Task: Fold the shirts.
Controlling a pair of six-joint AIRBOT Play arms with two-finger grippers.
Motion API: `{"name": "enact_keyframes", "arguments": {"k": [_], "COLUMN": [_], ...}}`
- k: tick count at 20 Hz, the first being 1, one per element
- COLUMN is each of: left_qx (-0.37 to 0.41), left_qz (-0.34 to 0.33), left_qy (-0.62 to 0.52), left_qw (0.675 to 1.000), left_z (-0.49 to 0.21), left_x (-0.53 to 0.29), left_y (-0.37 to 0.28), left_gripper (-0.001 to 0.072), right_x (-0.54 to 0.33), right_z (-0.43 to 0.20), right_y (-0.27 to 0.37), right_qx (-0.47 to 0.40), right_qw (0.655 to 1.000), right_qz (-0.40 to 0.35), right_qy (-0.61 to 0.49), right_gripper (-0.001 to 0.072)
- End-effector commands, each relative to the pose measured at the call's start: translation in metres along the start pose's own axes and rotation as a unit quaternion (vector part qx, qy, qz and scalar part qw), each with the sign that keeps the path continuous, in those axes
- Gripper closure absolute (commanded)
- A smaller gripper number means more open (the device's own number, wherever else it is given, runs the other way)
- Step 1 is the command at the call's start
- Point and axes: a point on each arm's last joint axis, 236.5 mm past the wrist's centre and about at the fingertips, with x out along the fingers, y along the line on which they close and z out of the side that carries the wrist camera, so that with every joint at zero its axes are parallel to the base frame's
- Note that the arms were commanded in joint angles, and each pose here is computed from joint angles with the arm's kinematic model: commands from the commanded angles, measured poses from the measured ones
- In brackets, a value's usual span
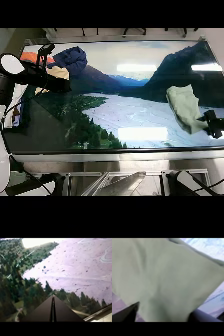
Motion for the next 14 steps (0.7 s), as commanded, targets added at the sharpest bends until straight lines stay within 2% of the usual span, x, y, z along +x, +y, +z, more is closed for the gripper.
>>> {"name": "enact_keyframes", "arguments": {"k": [1,5,8,11,12,13,14], "left_qx": [0.002,0.007,0.013,0.005,-0.001,-0.001,-0.003], "left_qz": [-0.002,0.004,0.046,0.047,0.046,0.046,0.046], "left_qy": [0.010,0.012,0.023,0.025,0.023,0.024,0.024], "left_qw": [1.000,1.000,0.999,0.999,0.999,0.999,0.999], "left_z": [-0.005,-0.005,-0.011,-0.012,-0.012,-0.012,-0.012], "left_x": [0.000,0.001,0.000,-0.002,-0.002,-0.002,-0.002], "left_y": [-0.001,0.002,0.023,0.026,0.026,0.026,0.026], "left_gripper": [0.0695,0.0695,0.0695,0.0696,0.0695,0.0696,0.0696], "right_x": [-0.004,-0.028,-0.057,-0.088,-0.096,-0.102,-0.103], "right_z": [-0.015,-0.041,-0.047,-0.053,-0.057,-0.066,-0.078], "right_y": [-0.004,-0.001,0.010,0.029,0.045,0.071,0.100], "right_qx": [-0.011,-0.030,-0.026,-0.029,-0.038,-0.057,-0.078], "right_qw": [0.999,0.997,0.999,0.999,0.997,0.993,0.987], "right_qz": [-0.011,-0.016,-0.004,0.029,0.055,0.096,0.136], "right_qy": [0.032,0.070,0.038,-0.009,-0.023,-0.028,-0.023], "right_gripper": [0.0019,0.0019,0.0020,0.0023,0.0054,0.0134,0.0141]}}
